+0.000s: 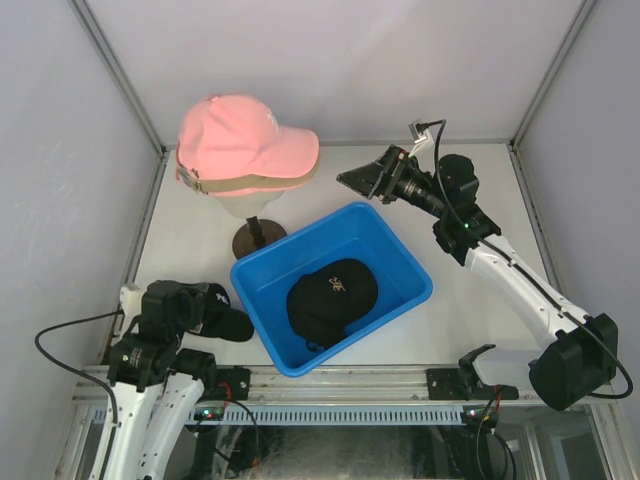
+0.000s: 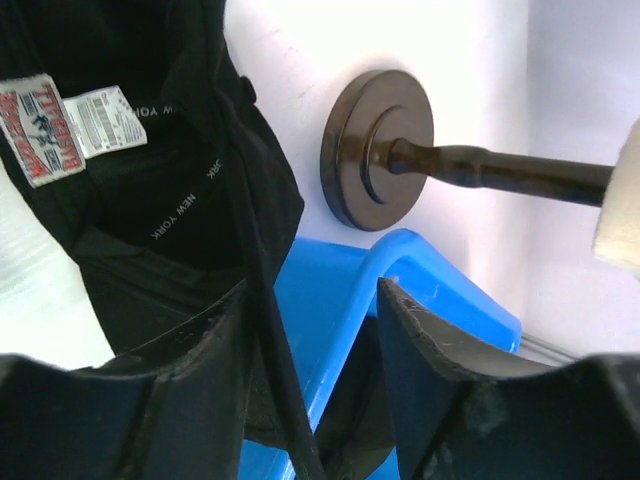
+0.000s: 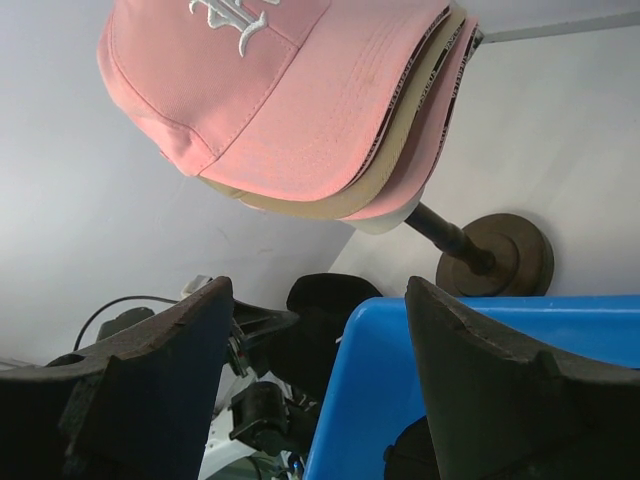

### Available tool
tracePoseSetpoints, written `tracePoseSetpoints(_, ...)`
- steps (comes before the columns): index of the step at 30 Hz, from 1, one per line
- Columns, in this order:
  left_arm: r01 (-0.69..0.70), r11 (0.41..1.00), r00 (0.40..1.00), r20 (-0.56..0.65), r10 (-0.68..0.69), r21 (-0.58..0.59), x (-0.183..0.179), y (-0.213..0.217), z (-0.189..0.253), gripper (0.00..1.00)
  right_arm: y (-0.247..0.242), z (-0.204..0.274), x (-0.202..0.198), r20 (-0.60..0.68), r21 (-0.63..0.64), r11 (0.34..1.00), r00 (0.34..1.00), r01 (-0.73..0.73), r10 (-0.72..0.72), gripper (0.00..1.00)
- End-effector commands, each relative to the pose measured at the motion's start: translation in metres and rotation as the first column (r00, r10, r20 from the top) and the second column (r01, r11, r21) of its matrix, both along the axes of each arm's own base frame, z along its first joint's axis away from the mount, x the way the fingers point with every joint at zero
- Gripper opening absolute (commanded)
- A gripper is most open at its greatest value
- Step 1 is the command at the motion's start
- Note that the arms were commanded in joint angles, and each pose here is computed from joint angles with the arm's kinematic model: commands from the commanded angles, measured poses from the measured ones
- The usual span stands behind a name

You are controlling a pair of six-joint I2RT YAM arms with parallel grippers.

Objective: Stack the hats
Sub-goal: Pick up the hat from the center of the board.

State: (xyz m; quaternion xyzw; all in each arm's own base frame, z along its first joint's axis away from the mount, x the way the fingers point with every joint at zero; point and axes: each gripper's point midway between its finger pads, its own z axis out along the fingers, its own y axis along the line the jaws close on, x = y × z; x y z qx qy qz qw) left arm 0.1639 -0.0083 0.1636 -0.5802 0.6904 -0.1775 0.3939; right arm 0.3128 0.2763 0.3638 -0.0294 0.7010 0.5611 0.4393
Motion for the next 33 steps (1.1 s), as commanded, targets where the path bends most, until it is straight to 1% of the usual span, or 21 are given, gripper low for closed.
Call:
tracePoseSetpoints(1,0.086,0.996,0.996,0.030,-0.085,-0.037,0.012,-0.018,-0.007,0.50,-0.004,0.013,0.001,0.056,0.026,1.000,0.998,-0.002,0.001,0.70)
tracePoseSetpoints(4,0.122,0.990,0.992,0.037,-0.119,-0.068,0.014,-0.027,-0.018,0.37,-0.003,0.012,0.002,0.054,0.024,1.000,0.999,-0.004,0.002,0.70)
tracePoseSetpoints(6,0.134,0.988,0.990,0.043,-0.131,-0.080,0.013,-0.030,-0.022,0.26,-0.003,0.012,0.002,0.054,0.024,1.000,0.999,-0.005,0.003,0.70)
tracePoseSetpoints(10,0.147,0.986,0.987,0.071,-0.141,-0.079,0.007,-0.030,-0.018,0.03,-0.002,0.011,0.001,0.054,0.024,1.000,0.999,-0.009,0.008,0.70)
tracePoseSetpoints(11,0.150,0.986,0.986,0.084,-0.144,-0.072,0.005,-0.029,-0.014,0.01,-0.001,0.012,0.000,0.053,0.024,1.000,0.999,-0.009,0.008,0.70)
tracePoseSetpoints(15,0.161,0.986,0.974,0.165,-0.154,-0.035,-0.008,-0.023,0.014,0.00,0.001,0.013,-0.005,0.043,0.022,1.000,0.999,0.004,-0.005,0.70)
tracePoseSetpoints(20,0.164,0.984,0.945,0.276,-0.176,0.065,-0.032,-0.010,0.063,0.00,0.006,0.014,-0.020,0.021,0.013,1.000,1.000,0.013,-0.014,0.70)
tracePoseSetpoints(21,0.165,0.983,0.935,0.304,-0.183,0.084,-0.036,-0.008,0.073,0.00,0.006,0.011,-0.021,0.062,-0.026,0.999,0.998,0.022,-0.020,0.62)
tracePoseSetpoints(22,0.164,0.982,0.927,0.325,-0.186,0.094,-0.040,-0.006,0.080,0.00,0.006,0.009,-0.023,0.086,-0.054,0.998,0.996,0.031,-0.026,0.45)
tracePoseSetpoints(23,0.163,0.981,0.918,0.348,-0.189,0.101,-0.043,-0.006,0.086,0.00,0.007,0.009,-0.025,0.086,-0.063,0.997,0.996,0.036,-0.031,0.22)
tracePoseSetpoints(24,0.160,0.981,0.910,0.369,-0.189,0.106,-0.046,-0.005,0.092,0.00,0.006,0.008,-0.028,0.082,-0.068,0.997,0.996,0.042,-0.036,0.03)
tracePoseSetpoints(25,0.159,0.981,0.902,0.389,-0.189,0.109,-0.049,-0.004,0.097,0.00,0.006,0.007,-0.030,0.071,-0.074,0.996,0.997,0.049,-0.044,0.00)
tracePoseSetpoints(29,0.139,0.979,0.871,0.451,-0.193,0.150,-0.062,0.002,0.119,0.00,0.004,0.005,-0.041,0.054,-0.095,0.993,0.997,0.064,-0.059,0.00)
tracePoseSetpoints(30,0.120,0.980,0.862,0.473,-0.183,0.161,-0.066,0.005,0.127,0.00,0.004,0.005,-0.045,0.053,-0.098,0.993,0.997,0.062,-0.057,0.02)
tracePoseSetpoints(32,0.080,0.980,0.827,0.536,-0.168,0.183,-0.077,0.009,0.149,0.00,0.007,0.008,-0.054,0.051,-0.095,0.994,0.998,0.048,-0.043,0.21)
tracePoseSetpoints(33,0.054,0.979,0.793,0.588,-0.160,0.195,-0.083,0.009,0.163,0.00,0.010,0.010,-0.061,0.050,-0.083,0.996,0.998,0.029,-0.025,0.33)
